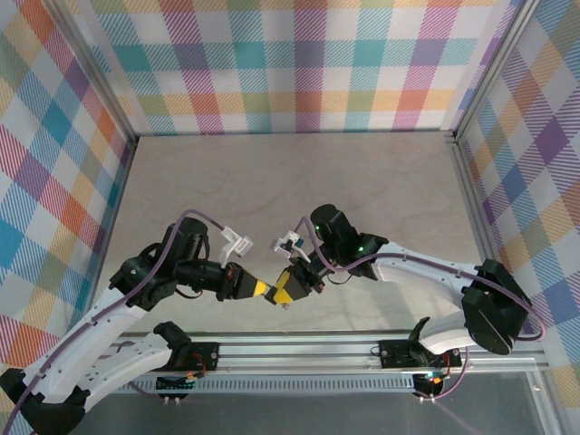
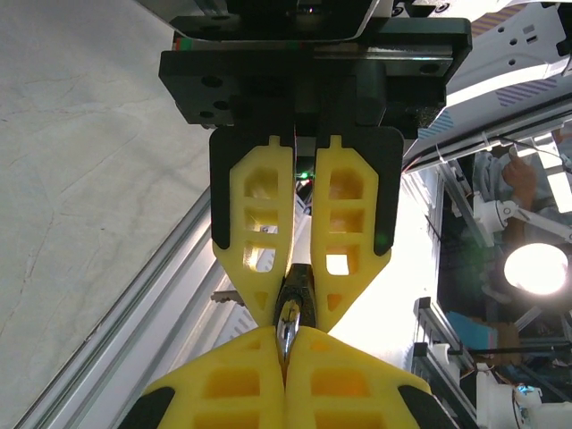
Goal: Lock with the key
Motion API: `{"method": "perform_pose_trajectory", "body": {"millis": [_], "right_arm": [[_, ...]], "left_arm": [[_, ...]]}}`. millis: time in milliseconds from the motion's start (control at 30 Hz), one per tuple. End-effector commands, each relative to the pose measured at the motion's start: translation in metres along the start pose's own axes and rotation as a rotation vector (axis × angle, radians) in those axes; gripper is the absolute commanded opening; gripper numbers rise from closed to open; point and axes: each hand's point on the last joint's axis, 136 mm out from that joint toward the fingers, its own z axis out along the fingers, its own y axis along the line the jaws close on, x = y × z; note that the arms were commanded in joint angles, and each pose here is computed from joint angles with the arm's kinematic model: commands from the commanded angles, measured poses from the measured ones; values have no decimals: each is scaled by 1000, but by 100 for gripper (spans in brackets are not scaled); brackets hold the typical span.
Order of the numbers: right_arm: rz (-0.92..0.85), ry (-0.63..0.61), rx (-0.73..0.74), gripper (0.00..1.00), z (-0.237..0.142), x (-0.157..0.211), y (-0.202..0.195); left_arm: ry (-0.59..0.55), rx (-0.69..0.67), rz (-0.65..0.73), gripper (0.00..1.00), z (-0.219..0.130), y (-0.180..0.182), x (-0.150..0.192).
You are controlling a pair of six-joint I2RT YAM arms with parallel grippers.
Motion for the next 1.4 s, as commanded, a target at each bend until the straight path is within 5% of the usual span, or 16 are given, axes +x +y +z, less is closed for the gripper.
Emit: {"method": "perform_pose_trajectory", "body": {"millis": [0, 800, 1067, 1367], "right_arm": [[-188, -24, -75, 0, -1, -27, 33], [-267, -86, -24, 0, -11, -77, 27], [-258, -76, -11, 0, -12, -64, 20], [-274, -104, 97, 24, -20, -54, 14]], "left_arm": [[38, -22, -42, 0, 8, 12, 10], [62, 39, -18, 0, 13, -1, 19], [40, 3, -8, 0, 10, 2, 17], [22, -36, -3, 0, 7, 6, 15]]}}
